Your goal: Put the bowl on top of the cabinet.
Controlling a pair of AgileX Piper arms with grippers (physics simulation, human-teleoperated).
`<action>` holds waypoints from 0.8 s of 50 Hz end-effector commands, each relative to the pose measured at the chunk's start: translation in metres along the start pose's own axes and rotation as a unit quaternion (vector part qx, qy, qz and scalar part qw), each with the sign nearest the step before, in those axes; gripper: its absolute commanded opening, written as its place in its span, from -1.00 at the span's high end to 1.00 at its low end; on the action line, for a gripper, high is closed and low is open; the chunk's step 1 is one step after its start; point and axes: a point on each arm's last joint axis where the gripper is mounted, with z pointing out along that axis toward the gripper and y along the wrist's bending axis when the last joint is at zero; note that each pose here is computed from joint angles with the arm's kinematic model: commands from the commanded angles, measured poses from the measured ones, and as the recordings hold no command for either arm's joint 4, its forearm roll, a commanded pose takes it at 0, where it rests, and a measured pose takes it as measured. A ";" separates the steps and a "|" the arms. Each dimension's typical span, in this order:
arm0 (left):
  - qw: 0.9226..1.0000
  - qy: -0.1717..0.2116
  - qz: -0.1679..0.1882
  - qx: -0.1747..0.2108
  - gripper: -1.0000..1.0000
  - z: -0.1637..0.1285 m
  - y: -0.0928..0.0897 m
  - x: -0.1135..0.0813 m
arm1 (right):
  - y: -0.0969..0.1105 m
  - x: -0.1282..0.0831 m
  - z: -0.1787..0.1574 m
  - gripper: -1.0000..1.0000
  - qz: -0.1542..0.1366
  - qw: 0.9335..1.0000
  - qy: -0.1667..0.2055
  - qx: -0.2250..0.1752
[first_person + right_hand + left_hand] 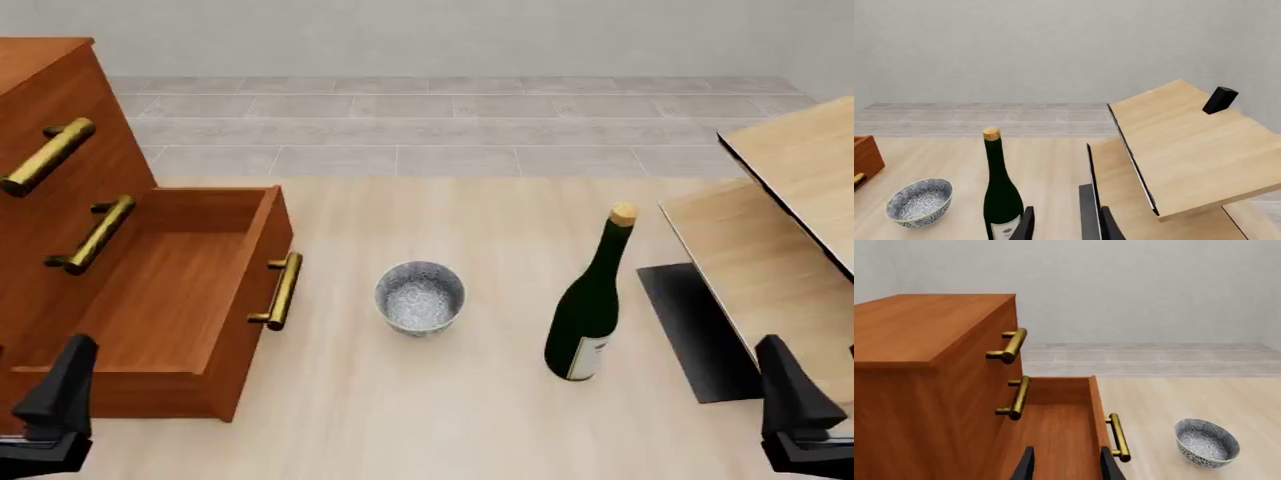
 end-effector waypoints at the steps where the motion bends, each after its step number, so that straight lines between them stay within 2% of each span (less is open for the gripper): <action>1: 1.000 0.002 0.001 -0.006 -1.00 0.002 0.001 -0.002 | 0.000 -0.001 0.000 -1.00 0.000 1.000 0.000 0.000; 10: 1.000 0.004 -0.003 -0.012 -1.00 0.007 0.001 -0.004 | 0.000 -0.001 0.000 -1.00 0.000 1.000 0.001 0.000; 17: 1.000 0.016 -0.010 0.006 -1.00 0.017 -0.001 -0.013 | 0.000 -0.001 0.000 -1.00 0.000 1.000 0.001 0.000; 23: 0.998 0.031 -0.017 0.045 -1.00 0.034 -0.008 -0.029 | 0.000 -0.001 0.000 -1.00 0.000 1.000 0.001 0.000; 30: 0.995 0.049 -0.021 0.090 -1.00 0.051 -0.019 -0.038 | 0.000 -0.001 0.000 -1.00 0.000 1.000 0.001 0.000; 37: 0.989 0.061 -0.020 0.131 -1.00 0.062 -0.031 -0.041 | 0.000 -0.001 0.000 -1.00 0.000 1.000 0.000 0.000; 38: 0.989 0.061 -0.018 0.134 -1.00 0.062 -0.031 -0.040 | 0.000 -0.001 0.000 -1.00 0.000 1.000 0.000 0.000; 39: 0.988 0.046 0.009 0.146 -1.00 0.058 -0.033 -0.039 | 0.000 -0.001 0.000 -1.00 0.000 1.000 0.001 0.000; 40: 0.988 0.059 0.001 0.145 -1.00 0.063 -0.035 -0.036 | 0.000 -0.001 0.000 -1.00 0.000 1.000 0.001 0.000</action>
